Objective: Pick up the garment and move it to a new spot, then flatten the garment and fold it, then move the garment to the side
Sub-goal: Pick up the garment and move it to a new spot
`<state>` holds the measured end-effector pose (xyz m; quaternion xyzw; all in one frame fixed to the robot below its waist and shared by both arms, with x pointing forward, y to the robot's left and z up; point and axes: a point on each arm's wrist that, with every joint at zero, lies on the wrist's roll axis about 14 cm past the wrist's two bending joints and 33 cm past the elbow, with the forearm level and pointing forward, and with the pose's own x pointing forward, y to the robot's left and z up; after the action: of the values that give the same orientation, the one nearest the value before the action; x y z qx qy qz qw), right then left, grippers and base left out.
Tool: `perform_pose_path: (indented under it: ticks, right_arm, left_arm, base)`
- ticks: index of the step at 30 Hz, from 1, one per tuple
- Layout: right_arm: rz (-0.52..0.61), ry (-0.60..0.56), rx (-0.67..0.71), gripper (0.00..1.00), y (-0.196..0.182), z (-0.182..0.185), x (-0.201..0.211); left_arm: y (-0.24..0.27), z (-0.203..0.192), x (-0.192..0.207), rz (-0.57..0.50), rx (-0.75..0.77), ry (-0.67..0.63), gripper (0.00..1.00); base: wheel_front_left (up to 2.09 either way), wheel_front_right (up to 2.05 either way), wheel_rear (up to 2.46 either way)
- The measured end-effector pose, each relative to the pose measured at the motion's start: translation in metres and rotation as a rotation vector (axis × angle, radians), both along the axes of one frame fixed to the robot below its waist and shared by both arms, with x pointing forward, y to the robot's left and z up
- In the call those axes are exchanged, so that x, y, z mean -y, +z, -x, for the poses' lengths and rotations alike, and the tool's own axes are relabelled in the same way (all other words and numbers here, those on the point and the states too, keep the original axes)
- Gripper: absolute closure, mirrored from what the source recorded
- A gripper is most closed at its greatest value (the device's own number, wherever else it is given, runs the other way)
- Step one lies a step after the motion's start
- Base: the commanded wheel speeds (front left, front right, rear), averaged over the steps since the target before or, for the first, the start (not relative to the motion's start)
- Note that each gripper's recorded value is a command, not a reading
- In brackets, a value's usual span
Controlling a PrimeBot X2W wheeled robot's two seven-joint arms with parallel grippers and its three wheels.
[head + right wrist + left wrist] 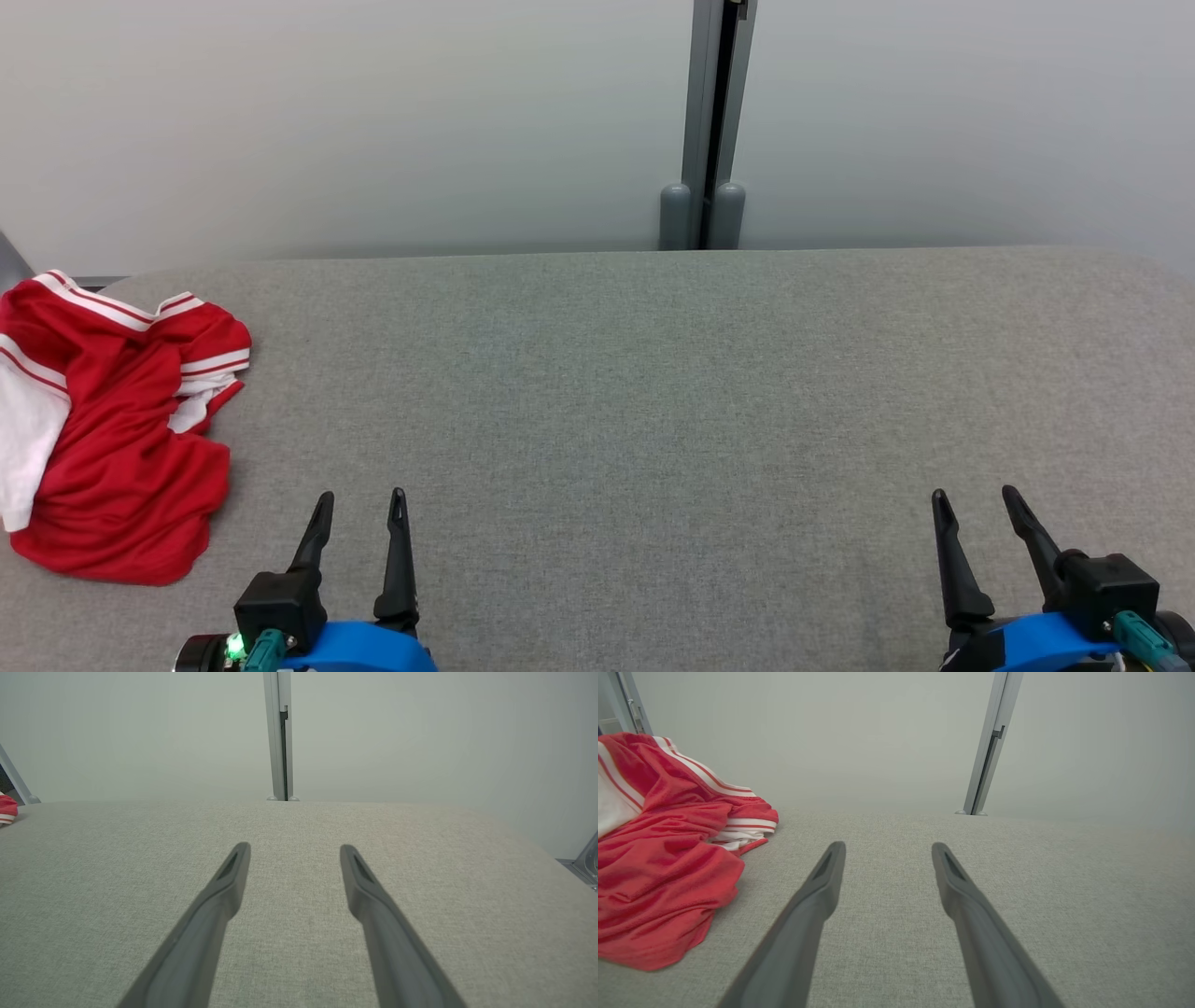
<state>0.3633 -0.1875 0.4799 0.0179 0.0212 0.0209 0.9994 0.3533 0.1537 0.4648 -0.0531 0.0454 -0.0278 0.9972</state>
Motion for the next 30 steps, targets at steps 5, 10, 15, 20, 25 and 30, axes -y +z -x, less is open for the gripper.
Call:
perform_pose_path:
  ticks: [5, 10, 15, 20, 25, 30]
  right_arm:
    - [-0.002, 0.0, 0.0, 0.0, 0.0, 0.0, 0.0]
    - [0.0, 0.009, 0.005, 0.0, 0.001, -0.003, -0.003]
    - [0.004, 0.057, 0.009, 0.0, 0.002, -0.011, -0.019]
    - [0.007, 0.139, 0.016, 0.0, 0.005, -0.024, -0.047]
    - [0.007, 0.251, 0.019, 0.0, 0.006, -0.035, -0.087]
    - [0.008, 0.359, 0.014, 0.0, 0.005, -0.04, -0.125]
  left_arm:
    - [0.001, 0.0, 0.001, 0.0, 0.002, 0.001, 0.0]
    - [0.003, 0.005, -0.007, -0.003, 0.008, 0.024, 0.0]
    - [0.005, 0.017, -0.027, -0.004, 0.017, 0.09, 0.0]
    - [0.005, 0.036, -0.056, -0.008, 0.018, 0.183, 0.0]
    - [0.005, 0.06, -0.086, -0.015, 0.018, 0.286, 0.0]
    - [0.006, 0.086, -0.111, -0.021, 0.021, 0.379, 0.0]
  base:
    - [0.0, 0.0, 0.0]
    - [0.0, 0.0, 0.0]
    - [0.0, 0.0, 0.0]
    - [0.0, 0.0, 0.0]
    - [0.0, 0.0, 0.0]
    - [0.0, 0.0, 0.0]
